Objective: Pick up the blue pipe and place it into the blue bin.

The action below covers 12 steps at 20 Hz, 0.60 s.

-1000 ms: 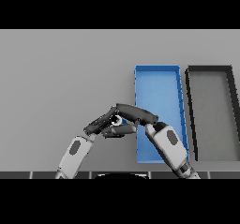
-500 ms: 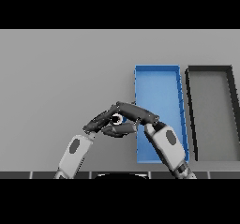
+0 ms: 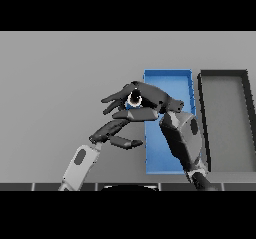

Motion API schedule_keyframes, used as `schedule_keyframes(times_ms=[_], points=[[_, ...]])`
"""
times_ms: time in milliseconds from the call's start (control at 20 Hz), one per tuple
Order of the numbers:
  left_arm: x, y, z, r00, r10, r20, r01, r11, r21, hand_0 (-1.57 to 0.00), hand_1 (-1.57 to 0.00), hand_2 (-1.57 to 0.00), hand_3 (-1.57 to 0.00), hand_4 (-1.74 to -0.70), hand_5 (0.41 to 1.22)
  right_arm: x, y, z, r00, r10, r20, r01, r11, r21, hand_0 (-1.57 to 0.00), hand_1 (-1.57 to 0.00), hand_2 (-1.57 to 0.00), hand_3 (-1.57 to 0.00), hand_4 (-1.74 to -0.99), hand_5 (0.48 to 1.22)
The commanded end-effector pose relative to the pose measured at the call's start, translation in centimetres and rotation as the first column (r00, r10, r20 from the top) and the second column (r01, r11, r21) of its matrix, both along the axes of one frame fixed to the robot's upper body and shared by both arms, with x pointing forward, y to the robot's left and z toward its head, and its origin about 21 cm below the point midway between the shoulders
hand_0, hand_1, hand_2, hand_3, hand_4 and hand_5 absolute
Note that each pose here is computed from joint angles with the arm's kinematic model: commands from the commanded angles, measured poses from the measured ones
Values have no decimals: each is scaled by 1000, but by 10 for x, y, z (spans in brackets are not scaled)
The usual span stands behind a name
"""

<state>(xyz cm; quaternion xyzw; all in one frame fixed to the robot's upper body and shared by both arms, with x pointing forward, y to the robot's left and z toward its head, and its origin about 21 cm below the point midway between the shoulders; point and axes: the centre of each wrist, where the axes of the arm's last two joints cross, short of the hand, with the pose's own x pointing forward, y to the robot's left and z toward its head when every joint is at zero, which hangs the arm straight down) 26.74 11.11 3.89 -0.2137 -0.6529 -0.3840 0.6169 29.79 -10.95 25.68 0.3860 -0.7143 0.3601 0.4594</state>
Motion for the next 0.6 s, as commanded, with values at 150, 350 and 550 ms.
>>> schedule_keyframes(times_ms=[150,350,550], points=[[-6,5,-1,1000,-7,19,7,1000,-10,0,0,0,0,-947,468,24,-24,42,985,-173,20,170,981,96,-1571,-1571,-1571,-1571,-1498,1221],[-6,10,1,1000,8,22,-8,1000,-2,0,0,0,1,-950,470,50,-51,43,937,-347,31,345,936,63,-1571,-1571,-1571,-1571,-1498,1221],[-8,14,-1,1000,14,8,-14,1000,-1,1,1,1,1,-950,472,68,-82,17,866,-498,-45,497,867,-22,-1571,-1571,-1571,-1571,-1499,1221]])
